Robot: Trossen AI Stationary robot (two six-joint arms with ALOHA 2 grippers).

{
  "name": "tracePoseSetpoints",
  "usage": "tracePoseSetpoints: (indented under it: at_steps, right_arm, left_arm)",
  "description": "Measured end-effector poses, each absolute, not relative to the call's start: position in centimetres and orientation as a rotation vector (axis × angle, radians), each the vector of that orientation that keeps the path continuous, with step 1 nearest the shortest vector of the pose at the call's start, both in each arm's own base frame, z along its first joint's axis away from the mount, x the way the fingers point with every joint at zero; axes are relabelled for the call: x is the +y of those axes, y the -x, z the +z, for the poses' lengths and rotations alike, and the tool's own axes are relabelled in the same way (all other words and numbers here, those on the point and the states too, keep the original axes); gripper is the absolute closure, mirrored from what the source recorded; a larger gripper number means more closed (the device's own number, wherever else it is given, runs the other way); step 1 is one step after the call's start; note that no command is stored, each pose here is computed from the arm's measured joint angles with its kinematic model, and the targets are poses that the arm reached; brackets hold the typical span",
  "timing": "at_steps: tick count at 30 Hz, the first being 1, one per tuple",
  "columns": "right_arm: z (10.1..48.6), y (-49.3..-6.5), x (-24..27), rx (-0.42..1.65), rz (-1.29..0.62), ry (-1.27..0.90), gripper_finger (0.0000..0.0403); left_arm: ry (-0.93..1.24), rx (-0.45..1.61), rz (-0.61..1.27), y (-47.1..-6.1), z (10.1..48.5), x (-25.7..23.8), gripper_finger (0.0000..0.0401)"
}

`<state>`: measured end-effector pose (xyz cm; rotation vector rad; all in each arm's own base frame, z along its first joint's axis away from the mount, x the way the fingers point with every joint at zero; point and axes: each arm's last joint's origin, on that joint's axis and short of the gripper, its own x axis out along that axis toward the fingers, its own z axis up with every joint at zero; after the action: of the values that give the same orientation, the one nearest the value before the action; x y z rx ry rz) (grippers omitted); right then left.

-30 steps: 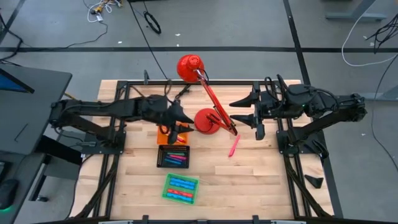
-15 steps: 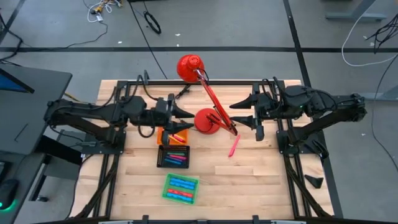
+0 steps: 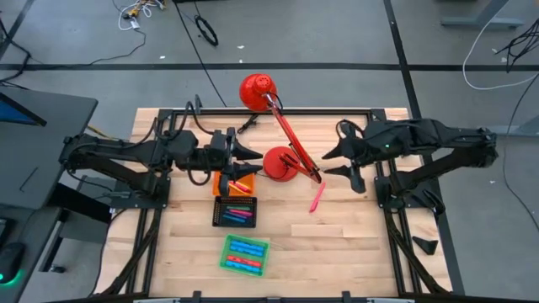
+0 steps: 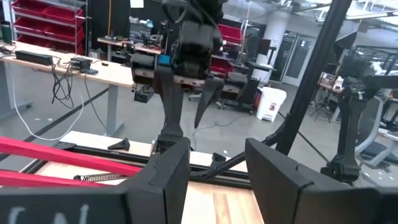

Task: Pick & Place Markers
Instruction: Put the pink pen into the orange bin

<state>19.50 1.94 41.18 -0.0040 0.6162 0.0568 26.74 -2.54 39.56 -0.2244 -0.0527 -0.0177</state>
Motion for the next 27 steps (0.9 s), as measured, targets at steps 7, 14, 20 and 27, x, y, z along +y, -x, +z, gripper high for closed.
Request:
tracePoseSetpoints:
  at_steps: [7,14,20,27]
  right_arm:
    - [39.6,-18.4,0.6,0.819,0.164,0.038,0.0213]
    - [38.6,-18.0,-0.4,0.932,0.258,0.188,0.0213]
    - [37.2,-19.1,-1.7,1.06,0.297,0.359,0.0213]
    - [35.8,-20.7,-3.3,1.157,0.298,0.449,0.0213]
  left_arm:
    - [0.233,-0.021,-0.014,-26.8,39.3,-2.5,0.0238]
    - [0.251,0.008,-0.01,-26.8,39.0,-2.5,0.0238]
    - [0.251,0.011,-0.01,-26.8,38.9,-2.5,0.0238]
    - [0.258,0.031,-0.008,-26.8,38.7,-2.5,0.0238]
